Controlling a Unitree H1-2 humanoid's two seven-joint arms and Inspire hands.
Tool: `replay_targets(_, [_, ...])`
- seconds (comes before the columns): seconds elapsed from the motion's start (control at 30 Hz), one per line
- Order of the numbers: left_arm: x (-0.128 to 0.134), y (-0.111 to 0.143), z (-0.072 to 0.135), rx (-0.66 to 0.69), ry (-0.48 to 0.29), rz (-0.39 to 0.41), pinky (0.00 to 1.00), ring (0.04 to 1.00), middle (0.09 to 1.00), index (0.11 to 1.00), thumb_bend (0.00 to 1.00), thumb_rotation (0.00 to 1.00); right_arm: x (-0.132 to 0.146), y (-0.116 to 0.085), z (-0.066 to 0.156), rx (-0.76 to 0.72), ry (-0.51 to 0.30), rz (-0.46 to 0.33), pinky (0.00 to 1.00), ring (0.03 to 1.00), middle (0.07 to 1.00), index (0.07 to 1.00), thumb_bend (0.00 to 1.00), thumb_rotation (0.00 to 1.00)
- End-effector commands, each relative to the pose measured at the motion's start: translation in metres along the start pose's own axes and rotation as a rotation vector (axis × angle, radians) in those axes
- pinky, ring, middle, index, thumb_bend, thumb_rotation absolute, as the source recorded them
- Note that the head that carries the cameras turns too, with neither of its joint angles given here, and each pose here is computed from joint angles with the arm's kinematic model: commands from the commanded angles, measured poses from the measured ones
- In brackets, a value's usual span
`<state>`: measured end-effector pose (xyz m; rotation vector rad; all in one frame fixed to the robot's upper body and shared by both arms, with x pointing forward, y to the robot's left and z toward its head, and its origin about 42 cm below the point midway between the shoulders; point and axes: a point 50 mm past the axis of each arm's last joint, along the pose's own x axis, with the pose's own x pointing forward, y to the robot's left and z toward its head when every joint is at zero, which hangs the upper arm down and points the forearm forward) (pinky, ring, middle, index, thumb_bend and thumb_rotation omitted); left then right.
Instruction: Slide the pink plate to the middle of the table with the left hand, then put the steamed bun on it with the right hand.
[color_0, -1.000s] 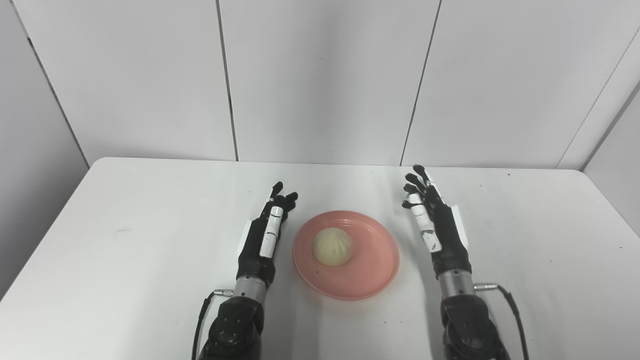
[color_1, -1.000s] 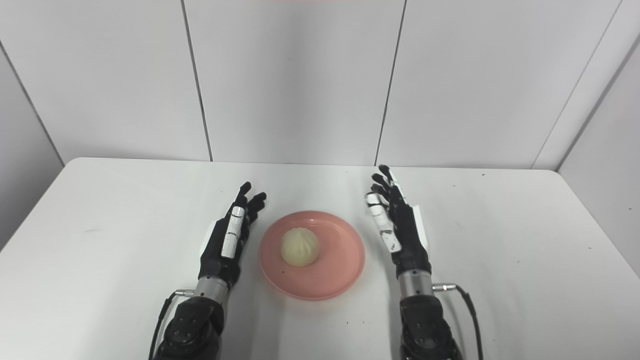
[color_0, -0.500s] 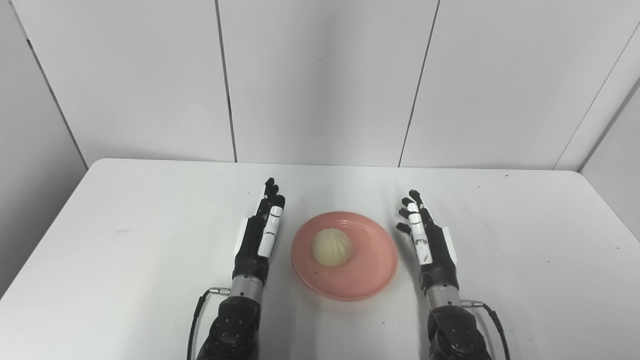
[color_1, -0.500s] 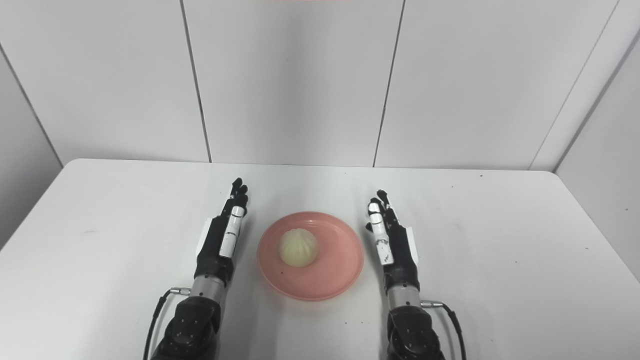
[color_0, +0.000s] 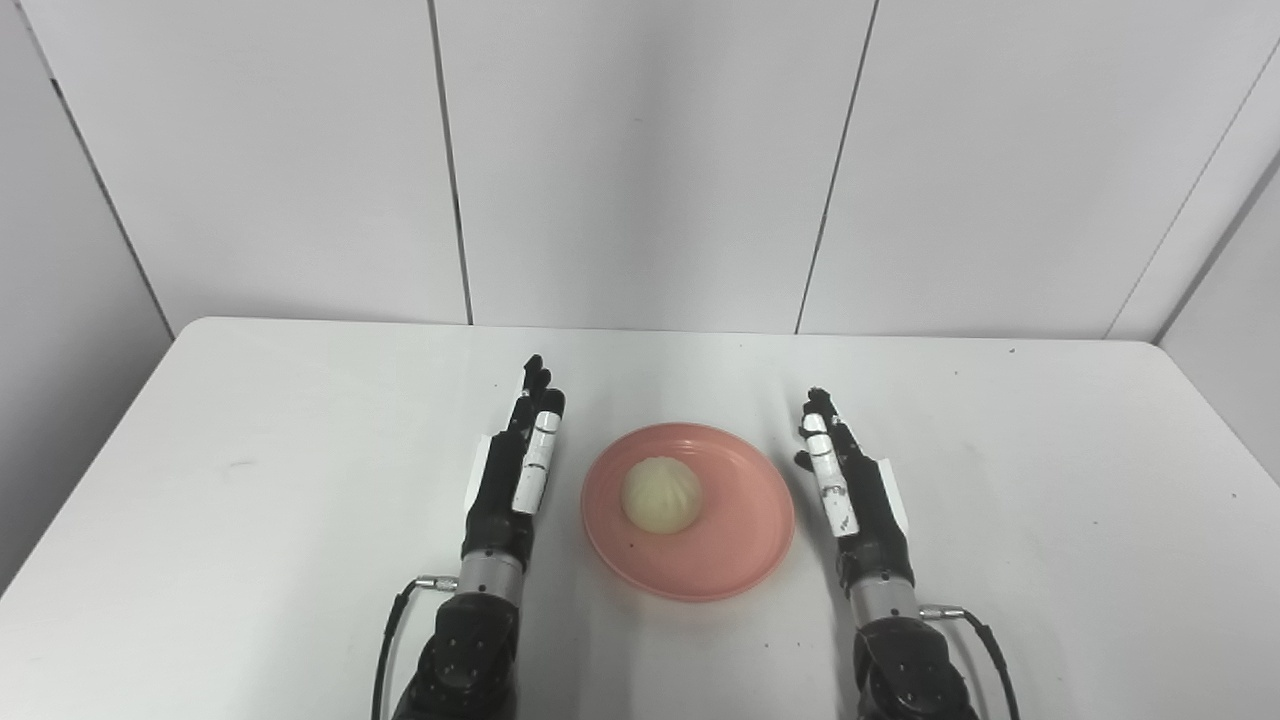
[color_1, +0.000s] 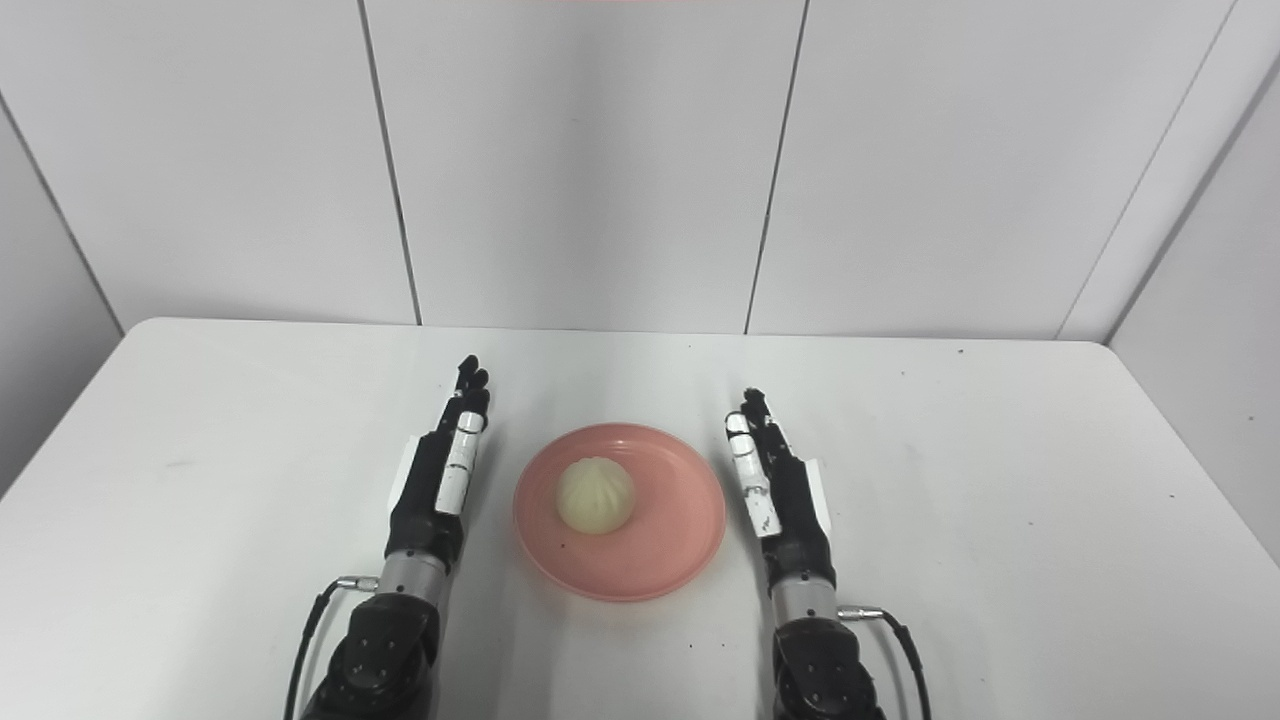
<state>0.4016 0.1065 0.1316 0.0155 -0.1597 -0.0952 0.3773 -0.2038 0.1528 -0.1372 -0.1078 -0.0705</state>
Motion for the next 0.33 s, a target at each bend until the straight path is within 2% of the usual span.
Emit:
replay_targets(0.0, [-0.0032,-0.0021,0.0013,-0.005,-0.019,0.004,1.0,1.0,1.0,1.0,0.62,0.99,0.0063,-0.001,0.0171,0.001,-0.056,-0.004,0.86,0.909,0.934,0.918,0.64,1.0])
replay_targets(0.3, [-0.0028,-0.0018,0.0024,-0.009,-0.009,0.0,1.0,1.0,1.0,1.0,0.61,0.99,0.006,-0.0012,0.0167,-0.004,-0.081,0.002,0.9,0.919,0.933,0.914,0.67,1.0])
